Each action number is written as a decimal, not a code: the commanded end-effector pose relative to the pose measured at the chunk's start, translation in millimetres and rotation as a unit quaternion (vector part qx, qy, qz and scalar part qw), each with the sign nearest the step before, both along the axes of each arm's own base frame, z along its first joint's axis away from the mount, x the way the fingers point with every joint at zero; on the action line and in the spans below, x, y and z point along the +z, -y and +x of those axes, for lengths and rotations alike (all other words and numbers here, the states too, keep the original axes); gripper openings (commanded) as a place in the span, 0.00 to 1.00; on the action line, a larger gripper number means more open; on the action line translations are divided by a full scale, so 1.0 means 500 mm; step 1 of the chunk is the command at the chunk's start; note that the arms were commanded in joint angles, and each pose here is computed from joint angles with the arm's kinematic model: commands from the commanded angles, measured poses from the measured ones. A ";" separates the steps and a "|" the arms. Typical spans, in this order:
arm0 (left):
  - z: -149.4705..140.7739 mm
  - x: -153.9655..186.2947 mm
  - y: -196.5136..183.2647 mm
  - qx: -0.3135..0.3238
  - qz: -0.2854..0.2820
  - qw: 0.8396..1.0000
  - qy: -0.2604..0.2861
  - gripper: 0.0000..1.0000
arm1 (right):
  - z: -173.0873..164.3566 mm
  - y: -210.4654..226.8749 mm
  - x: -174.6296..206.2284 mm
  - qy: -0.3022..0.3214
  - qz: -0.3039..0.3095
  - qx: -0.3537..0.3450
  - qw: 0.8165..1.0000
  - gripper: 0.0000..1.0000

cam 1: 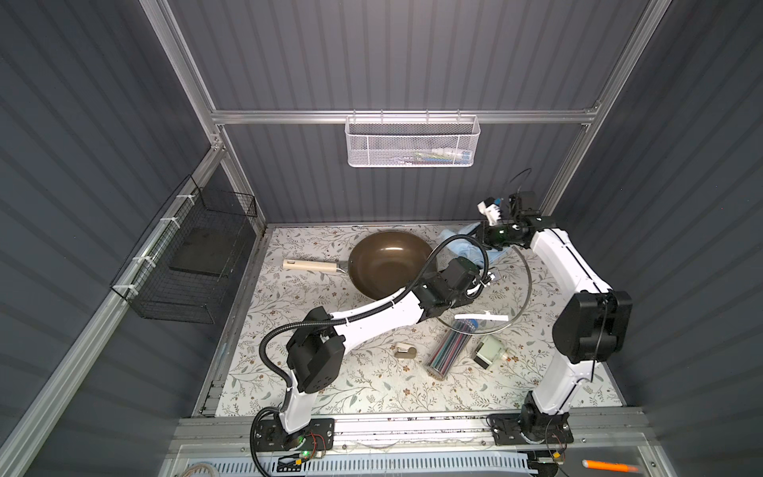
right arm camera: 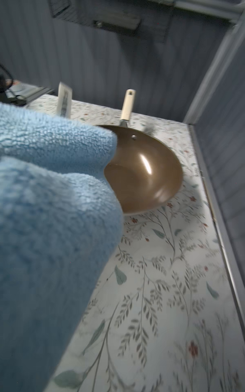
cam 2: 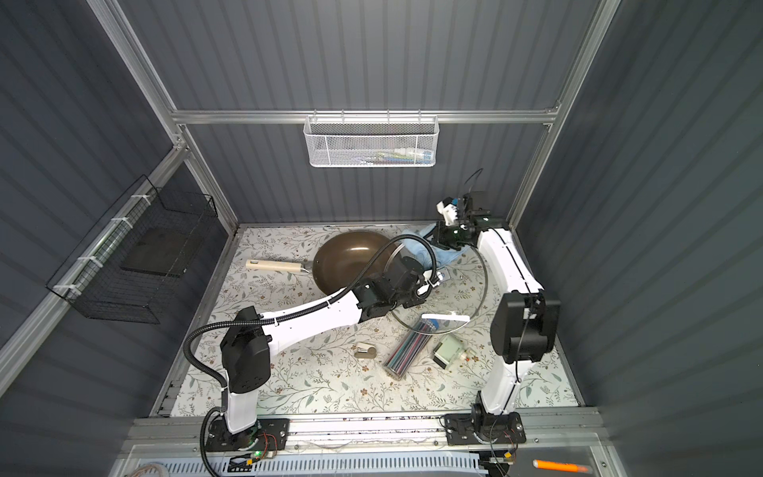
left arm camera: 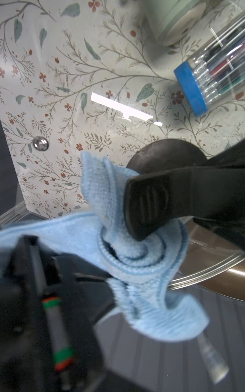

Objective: Wipe the pot lid with a cloth
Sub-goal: Wipe the pot lid.

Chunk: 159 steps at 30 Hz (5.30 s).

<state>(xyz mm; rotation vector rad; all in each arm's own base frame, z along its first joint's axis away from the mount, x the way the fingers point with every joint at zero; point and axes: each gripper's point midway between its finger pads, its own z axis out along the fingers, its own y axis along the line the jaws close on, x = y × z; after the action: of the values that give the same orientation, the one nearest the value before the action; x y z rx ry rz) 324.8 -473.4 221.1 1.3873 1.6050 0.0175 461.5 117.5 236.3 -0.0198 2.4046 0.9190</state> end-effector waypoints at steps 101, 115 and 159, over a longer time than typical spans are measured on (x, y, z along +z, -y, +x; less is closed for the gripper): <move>0.076 0.320 -0.110 0.123 -0.289 0.948 0.051 0.00 | -0.091 -0.003 0.371 0.239 0.061 -0.132 0.960 0.00; 0.091 0.343 -0.111 0.139 -0.302 0.940 0.072 0.00 | -0.147 0.021 0.158 0.114 -0.045 -0.136 0.983 0.00; 0.040 0.354 -0.084 0.047 -0.312 0.948 0.038 0.00 | -0.182 0.045 0.172 0.118 -0.118 -0.179 0.970 0.00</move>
<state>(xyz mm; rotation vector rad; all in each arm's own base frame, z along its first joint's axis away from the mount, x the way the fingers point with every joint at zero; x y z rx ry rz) 370.8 -429.7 287.6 0.9185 1.6963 -0.1816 361.3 106.2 308.6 0.2127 2.2181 0.5004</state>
